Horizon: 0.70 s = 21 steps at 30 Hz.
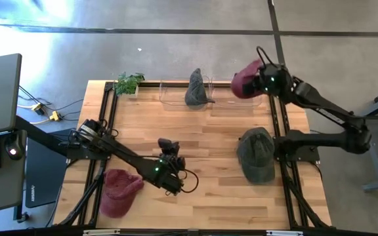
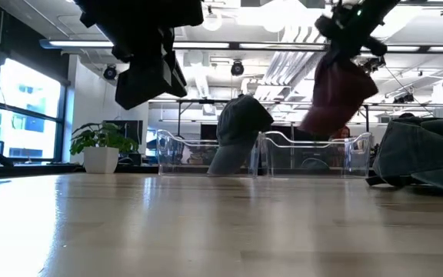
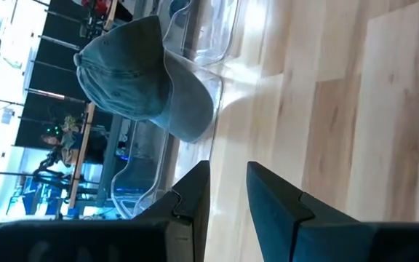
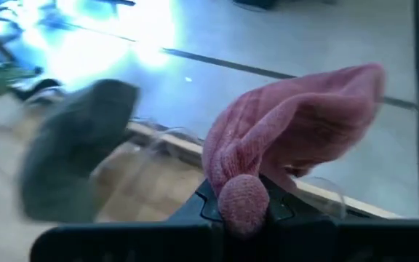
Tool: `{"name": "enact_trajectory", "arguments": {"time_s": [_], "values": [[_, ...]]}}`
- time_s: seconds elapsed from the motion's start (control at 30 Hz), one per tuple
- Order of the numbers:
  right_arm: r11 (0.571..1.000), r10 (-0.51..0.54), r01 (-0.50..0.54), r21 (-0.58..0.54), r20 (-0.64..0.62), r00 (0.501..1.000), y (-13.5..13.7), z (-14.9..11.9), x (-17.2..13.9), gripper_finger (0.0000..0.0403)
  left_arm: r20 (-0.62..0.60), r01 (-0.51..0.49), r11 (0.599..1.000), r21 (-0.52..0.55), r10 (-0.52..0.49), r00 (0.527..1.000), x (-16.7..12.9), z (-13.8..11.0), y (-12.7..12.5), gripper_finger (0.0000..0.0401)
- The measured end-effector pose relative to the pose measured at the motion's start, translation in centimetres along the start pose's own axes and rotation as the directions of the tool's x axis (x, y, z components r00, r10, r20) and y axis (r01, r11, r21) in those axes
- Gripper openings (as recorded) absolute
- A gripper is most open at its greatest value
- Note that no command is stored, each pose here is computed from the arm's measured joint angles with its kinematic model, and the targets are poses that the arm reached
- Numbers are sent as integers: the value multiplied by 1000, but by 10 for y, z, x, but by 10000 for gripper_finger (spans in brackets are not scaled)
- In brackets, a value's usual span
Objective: Pick & Place hat
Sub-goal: Put the right red cap into the right transparent bin
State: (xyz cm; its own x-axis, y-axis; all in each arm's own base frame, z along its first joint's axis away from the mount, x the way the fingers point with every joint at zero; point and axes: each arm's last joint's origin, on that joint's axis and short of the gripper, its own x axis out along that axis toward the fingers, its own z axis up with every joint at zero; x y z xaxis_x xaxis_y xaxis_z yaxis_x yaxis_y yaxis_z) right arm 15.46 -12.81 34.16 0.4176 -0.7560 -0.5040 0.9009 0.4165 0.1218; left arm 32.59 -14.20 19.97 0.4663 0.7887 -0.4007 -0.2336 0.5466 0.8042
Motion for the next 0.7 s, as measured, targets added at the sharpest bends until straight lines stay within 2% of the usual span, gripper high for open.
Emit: {"name": "enact_trajectory", "arguments": {"time_s": [0.2,0.33,0.53,0.7], "values": [[994,-86,91,59,-84,993,-10,-1,36,15,12,7,1000,-8,-6,1000,-5,0,-2,85],[981,-184,192,41,-150,971,-9,0,54,15,3,26,999,-19,-26,1000,-4,0,-2,85],[930,-360,365,-38,-289,887,-5,15,60,15,8,14,1000,-27,-14,1000,-4,0,-2,85],[894,-436,443,-71,-367,821,5,24,71,15,12,4,999,-36,-4,1000,-4,0,-2,85]]}}
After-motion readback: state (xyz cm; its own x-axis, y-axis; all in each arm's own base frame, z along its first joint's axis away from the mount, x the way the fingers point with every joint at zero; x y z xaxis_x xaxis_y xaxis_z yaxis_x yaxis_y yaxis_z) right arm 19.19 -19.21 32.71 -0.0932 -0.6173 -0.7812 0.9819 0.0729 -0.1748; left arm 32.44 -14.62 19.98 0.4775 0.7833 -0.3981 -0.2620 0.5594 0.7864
